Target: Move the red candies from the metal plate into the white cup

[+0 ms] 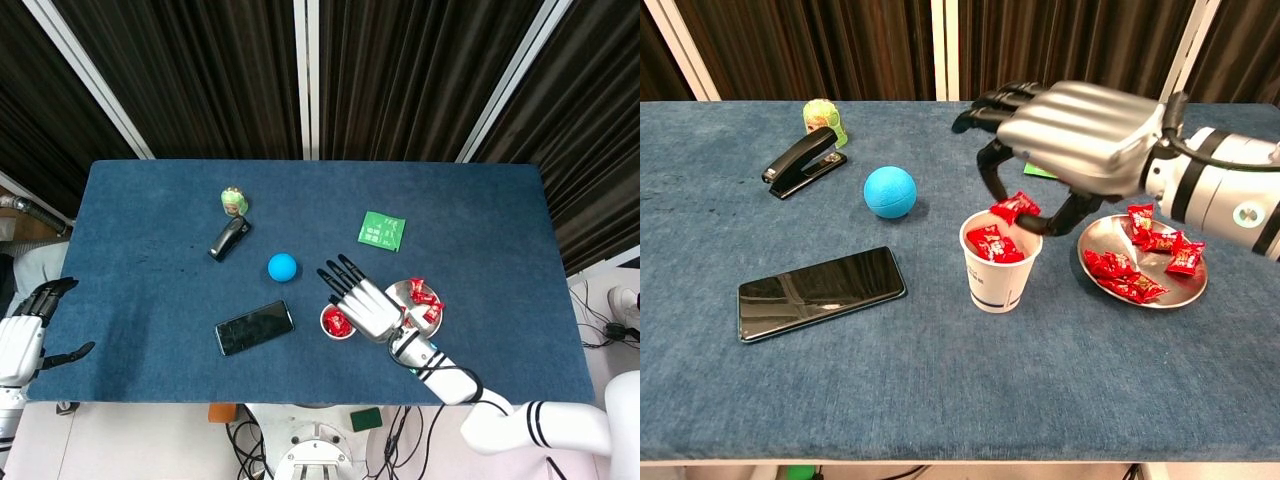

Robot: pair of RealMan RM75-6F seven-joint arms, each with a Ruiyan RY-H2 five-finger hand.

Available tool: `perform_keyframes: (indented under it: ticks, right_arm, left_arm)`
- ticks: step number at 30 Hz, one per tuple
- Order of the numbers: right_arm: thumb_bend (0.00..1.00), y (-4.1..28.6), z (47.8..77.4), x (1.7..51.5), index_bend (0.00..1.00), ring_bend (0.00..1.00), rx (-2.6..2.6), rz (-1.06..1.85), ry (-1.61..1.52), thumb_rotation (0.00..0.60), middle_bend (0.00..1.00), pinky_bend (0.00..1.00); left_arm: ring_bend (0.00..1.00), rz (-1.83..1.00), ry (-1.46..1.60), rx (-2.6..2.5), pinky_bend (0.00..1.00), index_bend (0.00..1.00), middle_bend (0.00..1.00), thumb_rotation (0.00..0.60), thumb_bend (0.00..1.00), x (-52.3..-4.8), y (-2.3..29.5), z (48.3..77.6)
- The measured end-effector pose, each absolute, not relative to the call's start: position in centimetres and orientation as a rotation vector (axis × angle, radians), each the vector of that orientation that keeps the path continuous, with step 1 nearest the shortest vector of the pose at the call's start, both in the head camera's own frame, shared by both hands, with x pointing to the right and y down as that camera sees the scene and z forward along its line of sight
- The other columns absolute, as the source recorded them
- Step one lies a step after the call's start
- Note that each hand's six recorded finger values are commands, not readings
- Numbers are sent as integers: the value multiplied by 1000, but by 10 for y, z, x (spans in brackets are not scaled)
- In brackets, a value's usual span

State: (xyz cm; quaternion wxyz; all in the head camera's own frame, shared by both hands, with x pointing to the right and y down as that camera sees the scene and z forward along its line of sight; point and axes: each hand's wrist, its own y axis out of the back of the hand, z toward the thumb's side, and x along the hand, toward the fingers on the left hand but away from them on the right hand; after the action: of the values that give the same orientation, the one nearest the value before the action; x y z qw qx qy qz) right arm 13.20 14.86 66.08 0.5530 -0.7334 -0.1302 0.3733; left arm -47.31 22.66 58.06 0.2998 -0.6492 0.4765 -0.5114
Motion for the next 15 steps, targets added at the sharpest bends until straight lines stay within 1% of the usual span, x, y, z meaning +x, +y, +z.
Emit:
perform_keyframes:
  ticks: [3,4,5,7,10,15]
  right_arm:
    - [365,152,660,129,578,0,-1738,870,-300,600,63,0]
    - [358,152,659,129,559,0,-1739,867,-300,600,63,0]
    - [353,153,658,128,537,0,-1742,862,-298,600,63,0]
    - [341,155,657,127,458,0,-1745,853,-293,600,62,0]
    - [336,157,655,127,393,0,-1749,842,-284,600,62,0]
    - [337,157,655,128,362,0,-1748,846,-285,600,61,0]
  left_arm:
    - [111,-1359,1267,-1722,232,163,129,600,44,-474,227,580]
    - [111,-1358,1267,-1721,232,162,129,600,44,-474,226,580]
    - [111,-1357,1267,-1722,232,162,129,600,44,-474,226,580]
    - [111,-1355,1267,-1723,232,162,128,600,44,-473,226,580]
    - [111,-1355,1267,-1725,232,162,128,600,44,-473,226,581]
    - [111,-1357,1268,-1723,232,162,128,600,44,-474,227,581]
